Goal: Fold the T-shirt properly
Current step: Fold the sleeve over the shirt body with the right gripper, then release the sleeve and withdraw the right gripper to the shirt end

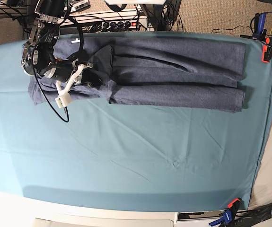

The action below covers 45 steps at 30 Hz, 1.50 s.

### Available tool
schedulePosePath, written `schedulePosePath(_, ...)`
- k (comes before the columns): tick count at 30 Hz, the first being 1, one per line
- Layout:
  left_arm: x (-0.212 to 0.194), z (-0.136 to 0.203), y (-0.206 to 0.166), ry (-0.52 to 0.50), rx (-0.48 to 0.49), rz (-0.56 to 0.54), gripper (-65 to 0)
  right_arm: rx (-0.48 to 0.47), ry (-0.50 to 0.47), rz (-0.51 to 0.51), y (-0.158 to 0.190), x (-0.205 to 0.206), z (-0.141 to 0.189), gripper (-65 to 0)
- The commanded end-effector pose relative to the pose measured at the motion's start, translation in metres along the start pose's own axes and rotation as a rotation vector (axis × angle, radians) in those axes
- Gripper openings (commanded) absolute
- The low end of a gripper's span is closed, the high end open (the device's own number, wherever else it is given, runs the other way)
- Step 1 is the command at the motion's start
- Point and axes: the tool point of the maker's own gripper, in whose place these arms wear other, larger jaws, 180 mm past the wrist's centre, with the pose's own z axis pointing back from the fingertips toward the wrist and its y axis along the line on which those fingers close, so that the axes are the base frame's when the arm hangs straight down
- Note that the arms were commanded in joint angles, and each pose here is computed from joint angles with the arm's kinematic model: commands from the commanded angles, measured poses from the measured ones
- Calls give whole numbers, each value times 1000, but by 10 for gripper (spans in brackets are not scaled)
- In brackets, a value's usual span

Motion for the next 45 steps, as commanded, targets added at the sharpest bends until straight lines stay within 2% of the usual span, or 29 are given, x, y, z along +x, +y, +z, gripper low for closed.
schedulePosePath(1,25,15,-3,-59,4,-33,-407,15,-43,25,4,14,4,-650)
schedulePosePath(5,25,15,-3,-59,4,-33,-407,23,-52,27,5,16,5,-650)
schedulePosePath(11,25,16,-3,-59,6,-34,-407,165,-170,0,30,38,10,-650)
schedulePosePath(24,25,16,-3,-60,6,-34,-407,167,-170,1,30,38,11,-650)
schedulePosePath(28,25,16,-3,-59,6,-34,-407,222,-201,-15,37,39,20,-650)
schedulePosePath(33,25,16,-3,-60,6,-34,-407,240,-104,-7,42,15,17,-650)
schedulePosePath(36,25,16,-3,-60,6,-34,-407,284,-29,5,55,-2,8,-650)
schedulePosePath(39,25,16,-3,-59,6,-34,-407,328,7,17,69,-9,-1,-650)
schedulePosePath(41,24,16,-2,-57,7,-33,-407,355,6,23,75,-7,-3,-650)
schedulePosePath(45,18,15,0,-44,11,-27,-407,429,-64,48,96,11,6,-650)
